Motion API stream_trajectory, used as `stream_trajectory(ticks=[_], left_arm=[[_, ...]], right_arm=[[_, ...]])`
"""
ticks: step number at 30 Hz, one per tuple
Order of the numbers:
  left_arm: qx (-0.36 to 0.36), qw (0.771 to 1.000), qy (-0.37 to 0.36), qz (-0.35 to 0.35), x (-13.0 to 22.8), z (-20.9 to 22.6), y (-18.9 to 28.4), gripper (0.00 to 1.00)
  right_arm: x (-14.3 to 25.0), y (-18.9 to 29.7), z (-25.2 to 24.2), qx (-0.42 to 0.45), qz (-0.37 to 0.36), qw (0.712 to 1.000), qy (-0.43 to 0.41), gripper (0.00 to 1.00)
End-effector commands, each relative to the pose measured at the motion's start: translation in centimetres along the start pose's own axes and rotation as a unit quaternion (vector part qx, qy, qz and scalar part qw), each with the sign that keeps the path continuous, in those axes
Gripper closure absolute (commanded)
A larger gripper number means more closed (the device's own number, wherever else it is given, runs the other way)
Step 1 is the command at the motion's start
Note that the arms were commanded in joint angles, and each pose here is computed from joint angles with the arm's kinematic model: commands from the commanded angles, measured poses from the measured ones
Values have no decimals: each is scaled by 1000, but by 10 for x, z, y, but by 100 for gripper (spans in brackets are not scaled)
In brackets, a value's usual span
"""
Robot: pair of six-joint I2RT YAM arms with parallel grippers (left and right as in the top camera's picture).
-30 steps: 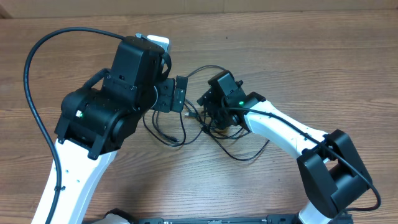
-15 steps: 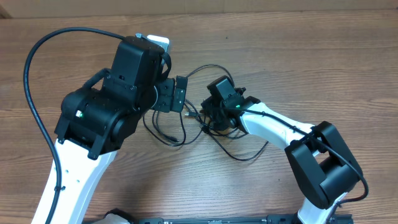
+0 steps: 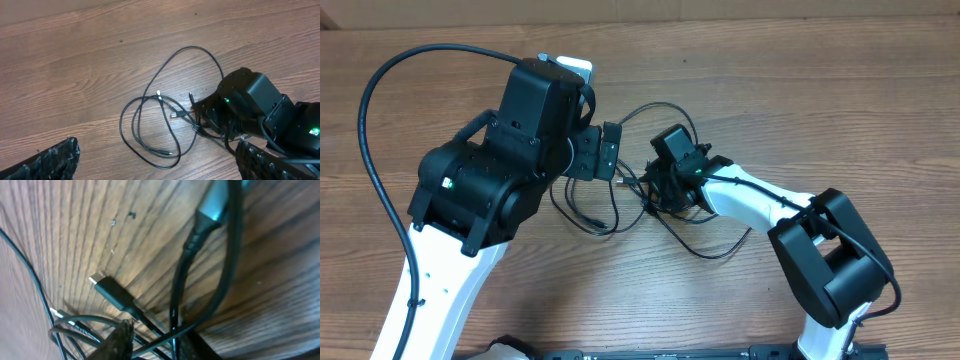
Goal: Untangle cables
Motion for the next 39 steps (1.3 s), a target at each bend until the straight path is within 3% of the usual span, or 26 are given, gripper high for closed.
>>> stream_trajectory(ticks=[1,10,21,31,39], left_arm=[[-8,1000,6,-3,-2,3,0,1],[-8,1000,6,-3,-2,3,0,0],[-8,1000,6,-3,-2,3,0,0],[-8,1000,6,-3,-2,3,0,0],[-8,1000,6,-3,-2,3,0,0]], right_arm=[[1,-15,-19,37,0,999,-3,76],[1,-15,-20,39,0,999,1,96],[-3,-1,-16,37,-13,998,57,96],[-12,65,18,-33,-81,982,165,96],[-8,129,45,-116,-118,952,257,96]])
Point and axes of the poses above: each gripper's point midway between its finger pads, its own y axis back along the fingers, its own z axis along the line the jaws close on, x = y × z, the point moved 6 cm from there along y, back along the fingers
